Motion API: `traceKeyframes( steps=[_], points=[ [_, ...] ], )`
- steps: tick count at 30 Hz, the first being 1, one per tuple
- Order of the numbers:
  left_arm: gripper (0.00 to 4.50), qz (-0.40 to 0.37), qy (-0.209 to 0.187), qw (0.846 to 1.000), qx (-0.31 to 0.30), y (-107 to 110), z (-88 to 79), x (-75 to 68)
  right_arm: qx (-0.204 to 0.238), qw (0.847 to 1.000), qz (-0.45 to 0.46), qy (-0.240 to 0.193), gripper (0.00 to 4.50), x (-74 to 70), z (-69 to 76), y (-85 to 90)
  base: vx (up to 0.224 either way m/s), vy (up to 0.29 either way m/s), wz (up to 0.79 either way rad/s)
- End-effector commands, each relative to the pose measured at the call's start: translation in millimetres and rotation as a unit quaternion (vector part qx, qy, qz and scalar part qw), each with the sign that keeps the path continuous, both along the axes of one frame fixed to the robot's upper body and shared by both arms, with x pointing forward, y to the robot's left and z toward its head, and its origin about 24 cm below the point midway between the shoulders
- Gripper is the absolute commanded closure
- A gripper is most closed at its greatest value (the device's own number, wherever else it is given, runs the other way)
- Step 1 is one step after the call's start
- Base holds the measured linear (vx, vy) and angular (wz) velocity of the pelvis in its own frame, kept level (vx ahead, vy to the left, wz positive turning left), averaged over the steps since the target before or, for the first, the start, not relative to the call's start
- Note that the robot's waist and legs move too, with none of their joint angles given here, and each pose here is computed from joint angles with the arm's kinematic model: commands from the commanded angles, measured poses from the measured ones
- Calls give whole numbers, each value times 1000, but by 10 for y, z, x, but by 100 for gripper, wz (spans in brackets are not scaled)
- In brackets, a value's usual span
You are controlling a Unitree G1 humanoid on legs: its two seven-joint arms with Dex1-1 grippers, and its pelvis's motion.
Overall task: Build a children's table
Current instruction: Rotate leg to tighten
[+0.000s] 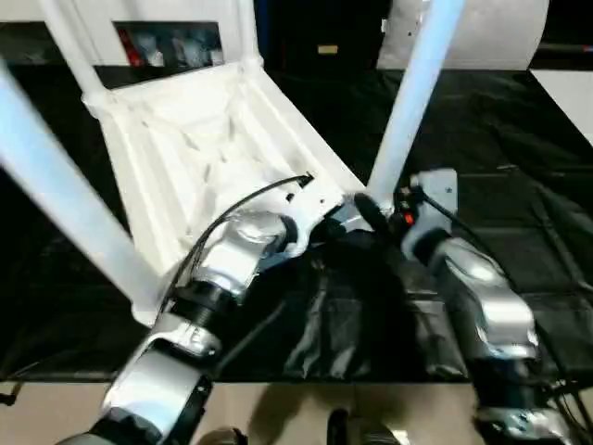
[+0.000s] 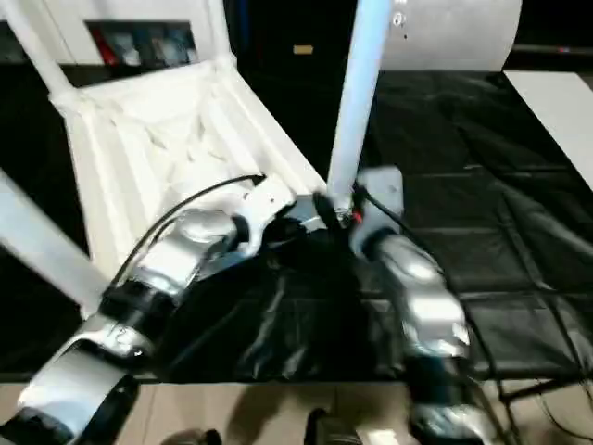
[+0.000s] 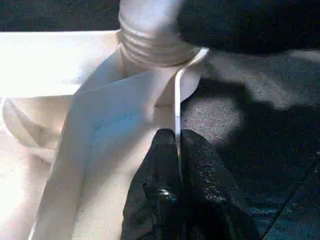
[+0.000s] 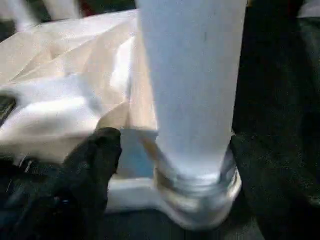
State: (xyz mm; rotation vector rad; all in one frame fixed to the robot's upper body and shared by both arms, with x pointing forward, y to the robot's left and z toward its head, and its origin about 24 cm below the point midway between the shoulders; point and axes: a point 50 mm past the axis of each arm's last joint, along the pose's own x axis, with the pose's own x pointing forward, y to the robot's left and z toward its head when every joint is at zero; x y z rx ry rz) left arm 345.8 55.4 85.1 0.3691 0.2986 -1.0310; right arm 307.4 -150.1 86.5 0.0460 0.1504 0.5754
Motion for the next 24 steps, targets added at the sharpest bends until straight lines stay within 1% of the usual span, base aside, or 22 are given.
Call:
traceKeyframes(
  steps=[1, 2, 3, 4, 5, 6, 7, 9, 10, 11, 13, 15, 16, 17, 18, 19, 20, 21, 22, 24],
  points=[
    [450, -83, 5, 996, -41, -110, -14, -143, 9, 996, 91, 8, 27, -90, -5, 104, 0, 0, 0],
    [450, -95, 10, 995, -36, -58, -32, -157, -1, 994, 108, 5, 24, -105, 21, 15, 0, 0, 0],
    [450, -95, 10, 995, -36, -58, -32, -157, -1, 994, 108, 5, 24, -105, 21, 15, 0, 0, 0],
    [450, -120, 22, 992, -22, 36, -67, -192, -28, 991, 135, -2, 11, -121, 68, -130, 0, 0, 0],
    [450, -137, 26, 990, -11, 82, -83, -215, -39, 987, 153, -4, 11, -138, 89, -194, 0, 0, 0],
    [450, -147, 29, 989, -5, 108, -91, -228, -46, 985, 165, -5, 11, -150, 103, -233, 0, 0, 0],
    [450, -148, 29, 989, -4, 111, -92, -229, -47, 985, 166, -5, 11, -151, 104, -237, 0, 0, 0],
    [450, -173, 41, 984, 33, 208, -134, -261, -64, 976, 206, -2, 11, -178, 156, -353, 0, 0, 0],
    [450, -176, 43, 983, 39, 223, -141, -266, -66, 975, 213, -2, 11, -183, 165, -371, 0, 0, 0],
    [450, -207, 52, 974, 73, 306, -172, -307, -82, 963, 257, 2, 11, -227, 201, -438, 0, 0, 0],
    [450, -252, 56, 960, 105, 390, -187, -364, -94, 950, 297, 7, 11, -265, 235, -476, 0, 0, 0],
    [450, -268, 57, 955, 112, 413, -186, -383, -96, 945, 312, 9, 11, -275, 245, -486, 0, 0, 0],
    [450, -295, 55, 946, 121, 446, -171, -411, -98, 934, 344, 14, 11, -302, 260, -492, 0, 0, 0],
    [450, -303, 54, 944, 123, 455, -165, -419, -99, 930, 354, 15, 11, -311, 264, -493, 0, 0, 0],
    [450, -320, 52, 938, 128, 472, -152, -434, -101, 922, 374, 19, 11, -327, 272, -496, 0, 0, 0],
    [450, -330, 51, 934, 130, 482, -139, -441, -102, 916, 388, 22, 28, -338, 275, -496, 0, 0, 0],
    [450, -335, 52, 932, 130, 487, -131, -444, -102, 912, 396, 24, 28, -343, 276, -497, 0, 0, 0],
    [450, -343, 50, 929, 131, 492, -115, -447, -104, 908, 404, 26, 37, -344, 278, -490, 0, 0, 0],
    [450, -356, 47, 924, 133, 495, -88, -449, -105, 902, 418, 29, 37, -341, 280, -482, 0, 0, 0],
    [450, -368, 43, 919, 137, 494, -59, -449, -108, 897, 428, 28, 61, -325, 282, -466, 0, 0, 0]
  ],
)
